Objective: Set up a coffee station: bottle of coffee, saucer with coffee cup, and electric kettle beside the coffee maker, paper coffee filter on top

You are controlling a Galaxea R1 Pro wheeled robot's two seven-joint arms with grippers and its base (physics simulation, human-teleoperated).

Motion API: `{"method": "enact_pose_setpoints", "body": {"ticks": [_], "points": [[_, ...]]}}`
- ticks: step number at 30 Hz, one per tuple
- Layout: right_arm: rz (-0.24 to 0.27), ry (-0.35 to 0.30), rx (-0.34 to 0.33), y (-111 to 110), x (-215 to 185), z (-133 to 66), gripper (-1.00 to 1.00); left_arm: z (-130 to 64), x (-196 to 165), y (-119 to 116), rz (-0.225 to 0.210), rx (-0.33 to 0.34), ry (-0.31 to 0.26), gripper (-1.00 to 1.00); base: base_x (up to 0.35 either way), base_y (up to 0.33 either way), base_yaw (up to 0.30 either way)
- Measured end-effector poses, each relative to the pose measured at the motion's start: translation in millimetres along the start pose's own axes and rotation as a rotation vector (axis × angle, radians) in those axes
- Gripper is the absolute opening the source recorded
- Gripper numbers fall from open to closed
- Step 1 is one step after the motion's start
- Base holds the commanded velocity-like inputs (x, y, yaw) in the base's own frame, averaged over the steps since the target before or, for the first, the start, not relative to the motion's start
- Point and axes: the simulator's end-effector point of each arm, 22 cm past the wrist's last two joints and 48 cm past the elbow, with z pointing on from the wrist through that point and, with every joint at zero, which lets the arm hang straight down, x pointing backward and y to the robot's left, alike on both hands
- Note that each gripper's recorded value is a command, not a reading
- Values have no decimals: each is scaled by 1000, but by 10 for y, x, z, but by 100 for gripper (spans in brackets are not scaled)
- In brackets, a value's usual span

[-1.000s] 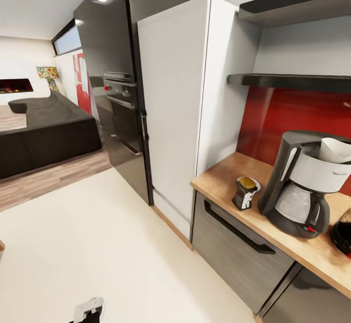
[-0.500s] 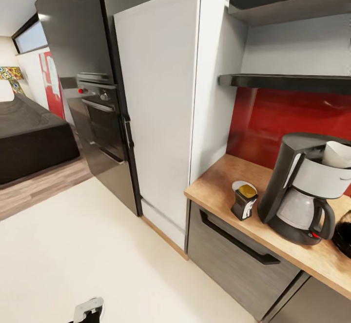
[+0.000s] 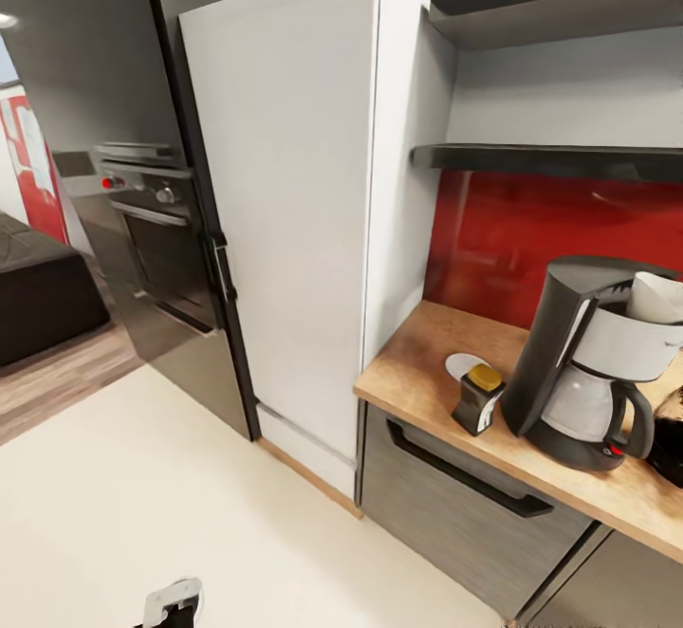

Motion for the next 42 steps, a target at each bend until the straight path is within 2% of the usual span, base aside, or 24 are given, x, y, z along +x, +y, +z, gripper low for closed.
{"method": "enact_pose_setpoints", "body": {"ticks": [32, 42], "points": [[0, 1, 0, 0, 1, 1, 100, 2, -2, 13, -3, -3, 0, -100, 108, 296, -261], [0, 1, 0, -1, 1, 1, 100, 3, -1, 10, -1, -2, 0, -100, 16, 59, -262]]}}
